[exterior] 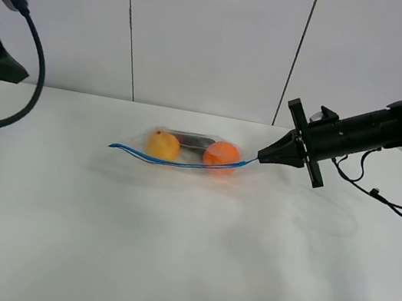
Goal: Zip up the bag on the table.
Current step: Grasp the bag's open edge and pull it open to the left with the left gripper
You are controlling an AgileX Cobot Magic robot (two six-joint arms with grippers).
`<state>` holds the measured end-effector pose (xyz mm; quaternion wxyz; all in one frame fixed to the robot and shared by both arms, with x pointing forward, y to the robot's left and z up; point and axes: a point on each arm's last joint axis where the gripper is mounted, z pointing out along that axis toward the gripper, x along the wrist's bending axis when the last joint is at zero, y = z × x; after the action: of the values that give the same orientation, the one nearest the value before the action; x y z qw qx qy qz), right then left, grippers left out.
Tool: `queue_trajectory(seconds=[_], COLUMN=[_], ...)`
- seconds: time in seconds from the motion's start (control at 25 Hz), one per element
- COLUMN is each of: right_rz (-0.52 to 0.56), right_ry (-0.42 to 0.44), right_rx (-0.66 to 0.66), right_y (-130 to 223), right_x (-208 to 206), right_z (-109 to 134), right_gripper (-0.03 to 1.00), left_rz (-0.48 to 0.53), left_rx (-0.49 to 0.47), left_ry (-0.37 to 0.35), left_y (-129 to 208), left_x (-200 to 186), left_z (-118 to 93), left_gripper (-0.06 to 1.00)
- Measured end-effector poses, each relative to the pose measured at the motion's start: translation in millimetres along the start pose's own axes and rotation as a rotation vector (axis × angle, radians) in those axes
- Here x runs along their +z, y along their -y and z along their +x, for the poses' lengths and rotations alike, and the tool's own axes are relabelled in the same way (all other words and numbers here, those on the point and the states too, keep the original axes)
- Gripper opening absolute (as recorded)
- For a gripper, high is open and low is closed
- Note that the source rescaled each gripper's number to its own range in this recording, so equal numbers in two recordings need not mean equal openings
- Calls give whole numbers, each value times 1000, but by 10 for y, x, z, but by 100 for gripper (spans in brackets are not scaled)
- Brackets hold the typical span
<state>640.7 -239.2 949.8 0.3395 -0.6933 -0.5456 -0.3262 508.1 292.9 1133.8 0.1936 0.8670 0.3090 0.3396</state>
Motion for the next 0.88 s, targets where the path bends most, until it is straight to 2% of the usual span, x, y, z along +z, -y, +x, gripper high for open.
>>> queue_trajectory(seconds=[0.16,0.24,0.32,0.52,0.72,0.88], right_rz=[-2,-2,-2,-2,-3,-3], right_ry=[-5,-5,-5,-6,-10,-11], right_rx=[1,1,1,2,3,4], right_y=[-2,-2,-2,-2,-2,-3], right_x=[0,0,0,0,0,0], right_z=[5,5,5,6,9,10], right_gripper=[0,0,0,0,0,0], left_rz=[-143,-190,-222,-279,-335,-369], left_rx=[28,57,87,182,202,177], left_ry=[110,163,207,310,322,312], left_y=[-220,-370,-523,-900,-1174,-1285], left_x=[366,544,692,1008,1280,1416], left_z=[-128,-281,-467,-1107,-1728,-2094], left_gripper=[100,100,100,100,100,100])
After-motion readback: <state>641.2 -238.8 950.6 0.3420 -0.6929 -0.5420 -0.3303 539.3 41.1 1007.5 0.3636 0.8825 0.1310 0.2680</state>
